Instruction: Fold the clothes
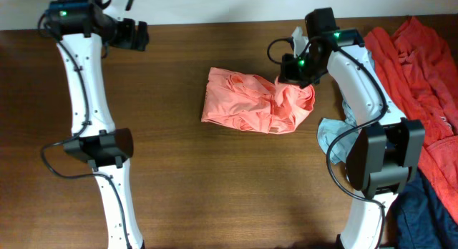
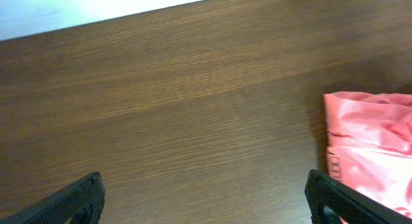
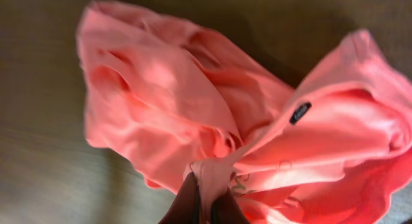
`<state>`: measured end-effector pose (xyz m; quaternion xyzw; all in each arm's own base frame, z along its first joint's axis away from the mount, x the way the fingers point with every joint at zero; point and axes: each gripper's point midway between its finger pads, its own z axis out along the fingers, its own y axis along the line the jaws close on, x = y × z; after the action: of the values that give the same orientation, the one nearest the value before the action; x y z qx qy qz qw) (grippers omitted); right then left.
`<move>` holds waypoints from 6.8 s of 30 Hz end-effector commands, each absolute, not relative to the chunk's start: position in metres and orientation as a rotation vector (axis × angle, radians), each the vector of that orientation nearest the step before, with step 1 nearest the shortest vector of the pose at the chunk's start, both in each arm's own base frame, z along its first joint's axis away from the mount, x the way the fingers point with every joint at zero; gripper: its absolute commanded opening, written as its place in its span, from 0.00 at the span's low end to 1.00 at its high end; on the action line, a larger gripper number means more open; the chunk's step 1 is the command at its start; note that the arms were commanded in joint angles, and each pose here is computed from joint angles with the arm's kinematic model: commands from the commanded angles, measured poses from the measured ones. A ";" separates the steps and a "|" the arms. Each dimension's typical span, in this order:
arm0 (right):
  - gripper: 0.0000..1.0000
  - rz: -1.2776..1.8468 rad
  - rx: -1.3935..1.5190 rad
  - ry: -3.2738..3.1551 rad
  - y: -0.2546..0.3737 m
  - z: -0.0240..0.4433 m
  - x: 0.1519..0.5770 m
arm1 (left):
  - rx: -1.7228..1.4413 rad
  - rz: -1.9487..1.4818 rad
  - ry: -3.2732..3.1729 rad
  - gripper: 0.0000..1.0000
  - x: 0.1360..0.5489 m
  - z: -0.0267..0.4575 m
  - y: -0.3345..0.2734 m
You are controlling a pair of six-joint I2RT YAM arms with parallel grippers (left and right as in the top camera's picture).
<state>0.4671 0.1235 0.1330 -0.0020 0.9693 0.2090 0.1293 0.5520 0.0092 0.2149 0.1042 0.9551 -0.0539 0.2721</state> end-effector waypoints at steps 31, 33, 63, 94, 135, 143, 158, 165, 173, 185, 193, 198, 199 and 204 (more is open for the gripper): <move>0.05 0.651 -0.607 2.564 0.391 0.126 0.430 | 0.158 -0.113 2.586 0.99 0.547 0.215 0.054; 0.18 0.652 -0.649 2.581 0.406 0.109 0.420 | 0.158 -0.114 2.587 0.99 0.547 0.215 0.054; 0.84 0.380 0.010 2.671 0.140 0.230 0.496 | 1.228 -0.521 2.393 0.84 0.524 0.134 -0.141; 0.84 0.336 0.045 2.698 0.123 0.224 0.495 | 1.521 -0.534 2.394 0.17 0.497 0.062 -0.173; 0.84 0.320 0.021 2.749 0.122 0.204 0.491 | 0.655 -0.428 2.566 0.63 0.554 0.159 -0.135; 0.84 0.288 0.028 2.752 0.118 0.203 0.491 | 0.857 -0.580 2.619 0.62 0.524 0.115 -0.204; 0.84 0.281 0.029 2.762 0.117 0.202 0.489 | 0.762 -0.487 2.825 0.62 0.509 0.068 -0.201; 0.84 0.281 0.029 2.763 0.117 0.202 0.489 | 0.680 -0.498 2.870 0.54 0.510 0.053 -0.202; 0.84 0.281 0.029 2.762 0.117 0.202 0.489 | 0.661 -0.522 2.865 0.25 0.512 0.054 -0.205; 0.84 0.279 0.019 2.762 0.117 0.202 0.489 | 0.623 -0.540 2.850 0.01 0.516 0.059 -0.206; 0.84 0.275 -0.002 2.762 0.117 0.202 0.489 | 0.529 -0.532 2.823 0.01 0.518 0.102 -0.181; 0.84 0.275 -0.002 2.762 0.117 0.202 0.489 | 0.437 -0.522 2.902 0.01 0.511 0.100 -0.147; 0.84 0.275 -0.002 2.762 0.117 0.202 0.489 | 0.417 -0.505 2.916 0.01 0.510 0.099 -0.138; 0.84 0.275 -0.001 2.765 0.117 0.202 0.488 | 0.325 -0.335 2.996 0.01 0.510 0.086 -0.092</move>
<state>0.4892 0.1206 0.2055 0.0017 0.9768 0.1071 0.1854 0.5069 -0.1223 0.0992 0.1298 0.9769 -0.1563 0.0662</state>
